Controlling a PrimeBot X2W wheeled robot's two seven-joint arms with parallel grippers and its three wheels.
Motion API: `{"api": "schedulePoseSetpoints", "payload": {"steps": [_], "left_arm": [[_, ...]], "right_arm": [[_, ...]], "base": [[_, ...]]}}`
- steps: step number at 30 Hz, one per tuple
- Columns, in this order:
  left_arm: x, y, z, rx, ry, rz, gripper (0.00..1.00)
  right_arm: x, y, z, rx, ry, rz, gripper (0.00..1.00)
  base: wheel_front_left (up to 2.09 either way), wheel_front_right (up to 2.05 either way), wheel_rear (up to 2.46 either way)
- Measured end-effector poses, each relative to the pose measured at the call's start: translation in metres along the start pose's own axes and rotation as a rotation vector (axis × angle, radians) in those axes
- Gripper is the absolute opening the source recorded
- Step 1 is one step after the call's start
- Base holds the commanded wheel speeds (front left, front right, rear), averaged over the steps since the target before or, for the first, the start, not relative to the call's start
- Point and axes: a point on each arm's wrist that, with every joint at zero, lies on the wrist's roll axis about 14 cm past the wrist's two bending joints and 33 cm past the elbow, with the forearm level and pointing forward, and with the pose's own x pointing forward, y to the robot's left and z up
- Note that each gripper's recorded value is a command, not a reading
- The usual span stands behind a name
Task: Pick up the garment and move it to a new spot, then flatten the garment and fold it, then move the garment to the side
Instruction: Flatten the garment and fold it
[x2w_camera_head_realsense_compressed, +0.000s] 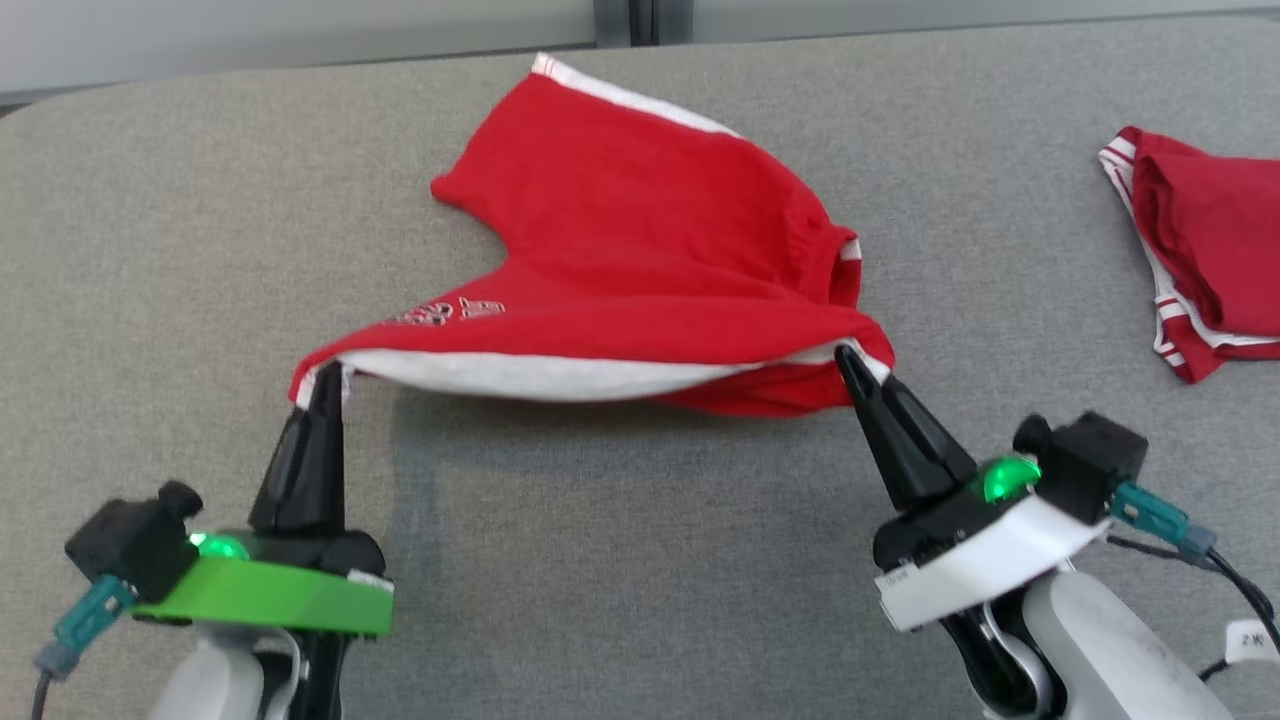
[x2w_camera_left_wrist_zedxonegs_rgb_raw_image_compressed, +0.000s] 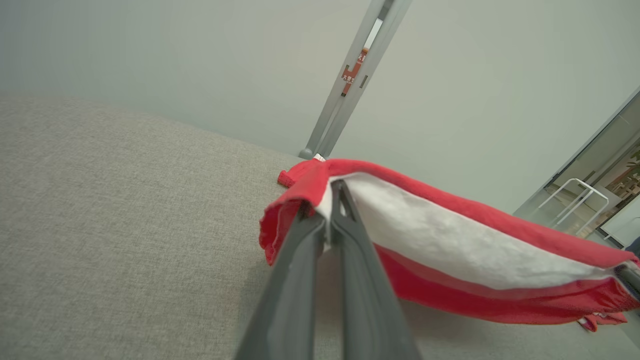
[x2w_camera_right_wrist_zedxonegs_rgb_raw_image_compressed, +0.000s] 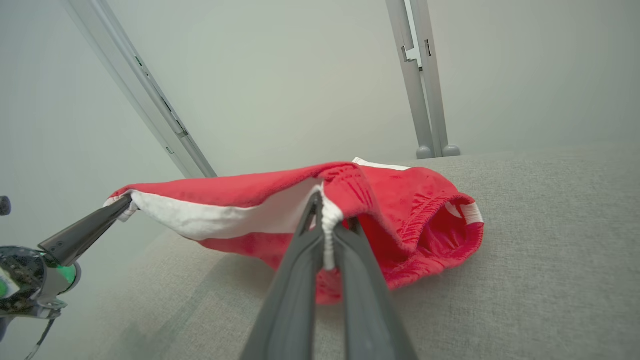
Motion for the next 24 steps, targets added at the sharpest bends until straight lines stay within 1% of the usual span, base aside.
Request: {"api": "schedulePoseSetpoints", "payload": {"steps": [6, 8, 11, 15, 18, 21, 24], "left_arm": [[-0.050, -0.050, 0.017, 0.018, 0.017, -0.095, 0.00], [-0.064, -0.062, 0.028, 0.029, 0.011, -0.115, 0.00], [-0.081, -0.074, 0.038, 0.034, 0.013, -0.130, 0.00], [-0.093, -0.075, 0.034, 0.041, 0.053, -0.111, 0.00], [-0.093, -0.070, 0.020, 0.043, 0.113, -0.093, 0.00], [-0.089, -0.060, 0.003, 0.045, 0.177, -0.067, 0.00], [-0.077, -0.052, -0.009, 0.049, 0.216, -0.063, 0.00]], "right_arm": [[-0.058, 0.003, 0.020, 0.028, -0.028, -0.050, 0.00], [-0.077, 0.005, 0.027, 0.019, -0.032, -0.051, 0.00], [-0.102, 0.004, 0.027, 0.007, -0.008, -0.065, 0.00], [-0.118, 0.011, 0.019, 0.029, 0.028, -0.059, 0.00], [-0.123, 0.011, 0.007, 0.041, 0.067, -0.062, 0.00], [-0.118, 0.011, -0.003, 0.053, 0.092, -0.062, 0.00], [-0.109, 0.012, -0.009, 0.068, 0.101, -0.058, 0.00]], "base": [[0.00, 0.00, 0.00], [0.00, 0.00, 0.00], [0.00, 0.00, 0.00], [0.00, 0.00, 0.00], [0.00, 0.00, 0.00], [0.00, 0.00, 0.00], [0.00, 0.00, 0.00]]}}
